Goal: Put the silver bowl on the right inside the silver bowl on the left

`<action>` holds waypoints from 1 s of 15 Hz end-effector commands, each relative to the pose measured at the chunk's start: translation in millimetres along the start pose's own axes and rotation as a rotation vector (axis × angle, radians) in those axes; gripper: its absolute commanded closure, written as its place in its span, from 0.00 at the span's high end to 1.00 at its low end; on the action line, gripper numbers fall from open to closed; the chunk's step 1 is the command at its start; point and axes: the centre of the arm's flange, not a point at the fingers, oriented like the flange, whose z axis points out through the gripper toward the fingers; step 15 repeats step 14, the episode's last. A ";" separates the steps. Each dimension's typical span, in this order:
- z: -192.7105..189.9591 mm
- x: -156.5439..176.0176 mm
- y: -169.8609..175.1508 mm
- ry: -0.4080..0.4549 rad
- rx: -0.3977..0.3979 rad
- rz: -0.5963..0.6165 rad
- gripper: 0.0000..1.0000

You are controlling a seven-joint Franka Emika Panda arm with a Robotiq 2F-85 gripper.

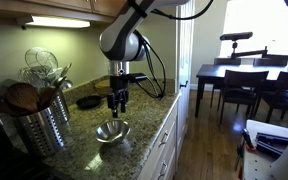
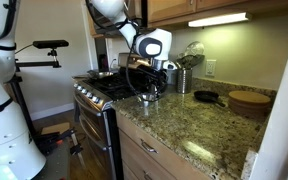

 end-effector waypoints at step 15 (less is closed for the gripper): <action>-7.1 3.2 4.1 0.008 -0.026 0.000 1.00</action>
